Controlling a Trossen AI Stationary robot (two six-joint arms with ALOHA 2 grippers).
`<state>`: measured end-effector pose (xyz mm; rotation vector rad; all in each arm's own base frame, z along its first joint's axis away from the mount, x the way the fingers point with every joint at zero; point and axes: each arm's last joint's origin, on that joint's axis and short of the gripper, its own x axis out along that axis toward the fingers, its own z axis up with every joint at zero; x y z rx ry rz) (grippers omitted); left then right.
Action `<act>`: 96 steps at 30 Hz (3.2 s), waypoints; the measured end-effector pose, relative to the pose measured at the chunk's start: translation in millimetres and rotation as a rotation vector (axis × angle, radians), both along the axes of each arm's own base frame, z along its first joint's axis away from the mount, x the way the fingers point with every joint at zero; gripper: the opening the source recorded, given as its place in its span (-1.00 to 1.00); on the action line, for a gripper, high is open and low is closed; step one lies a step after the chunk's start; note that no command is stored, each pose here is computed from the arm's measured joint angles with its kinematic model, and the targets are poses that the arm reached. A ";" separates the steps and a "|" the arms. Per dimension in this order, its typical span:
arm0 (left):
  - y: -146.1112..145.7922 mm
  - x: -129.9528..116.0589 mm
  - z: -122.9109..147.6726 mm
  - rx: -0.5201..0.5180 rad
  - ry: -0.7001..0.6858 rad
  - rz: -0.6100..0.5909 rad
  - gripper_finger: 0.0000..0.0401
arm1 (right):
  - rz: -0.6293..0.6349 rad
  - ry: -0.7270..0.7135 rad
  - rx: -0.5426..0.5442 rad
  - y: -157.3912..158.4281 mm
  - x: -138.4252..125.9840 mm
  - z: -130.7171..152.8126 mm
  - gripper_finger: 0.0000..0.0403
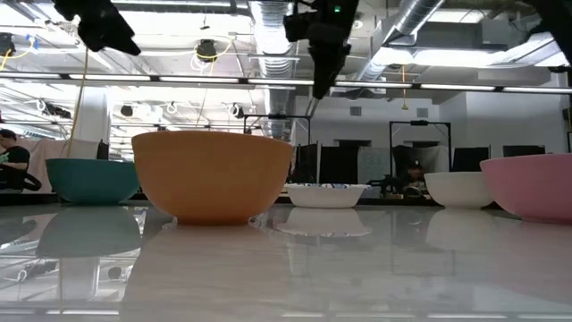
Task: Nest bowls inside each other
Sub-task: Stack the right blue patterned bowl on the left blue patterned bowl
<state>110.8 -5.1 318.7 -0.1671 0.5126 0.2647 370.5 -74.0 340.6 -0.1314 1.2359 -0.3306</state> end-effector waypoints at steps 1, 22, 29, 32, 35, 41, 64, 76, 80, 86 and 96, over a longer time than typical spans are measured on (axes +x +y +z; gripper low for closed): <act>-1.3 -1.5 -0.6 -0.002 -0.016 -0.014 0.04 | 0.026 0.012 -0.002 5.7 -2.5 -6.5 0.07; -4.6 -14.3 -31.7 0.001 -0.108 0.013 0.04 | 0.118 -0.137 -0.148 0.1 -15.1 -127.1 0.06; -4.5 -14.3 -31.1 0.005 -0.115 0.017 0.04 | 0.127 -0.100 -0.144 -3.9 -5.3 -150.8 0.06; -4.5 -14.0 -31.2 0.014 -0.112 0.016 0.04 | 0.125 -0.058 -0.171 -5.3 -2.8 -162.1 0.06; -4.2 -14.3 -31.2 0.019 -0.112 0.025 0.04 | 0.109 -0.032 -0.200 -6.9 -3.2 -165.1 0.06; -3.9 -14.3 -31.3 0.024 -0.112 0.033 0.04 | 0.061 -0.020 -0.271 -10.6 -4.0 -163.4 0.01; -3.9 -14.4 -31.3 0.009 -0.116 0.042 0.04 | 0.005 -0.110 -0.295 -3.4 9.0 -143.4 -0.97; -3.8 -14.4 -31.3 0.020 -0.113 0.037 0.04 | -0.062 -0.210 -0.513 -8.5 30.5 -85.7 -0.99; -3.6 -14.4 -31.2 0.033 -0.112 0.038 0.04 | -0.003 -0.341 -0.511 -9.0 41.8 -68.2 -0.99; -3.6 -14.4 -31.2 0.047 -0.108 0.031 0.04 | 0.154 -0.551 -0.410 -8.4 53.5 -56.8 -0.99; -3.0 -14.5 -30.9 0.076 -0.106 0.043 0.04 | 0.252 -0.551 -0.434 -14.4 69.0 -78.3 -0.99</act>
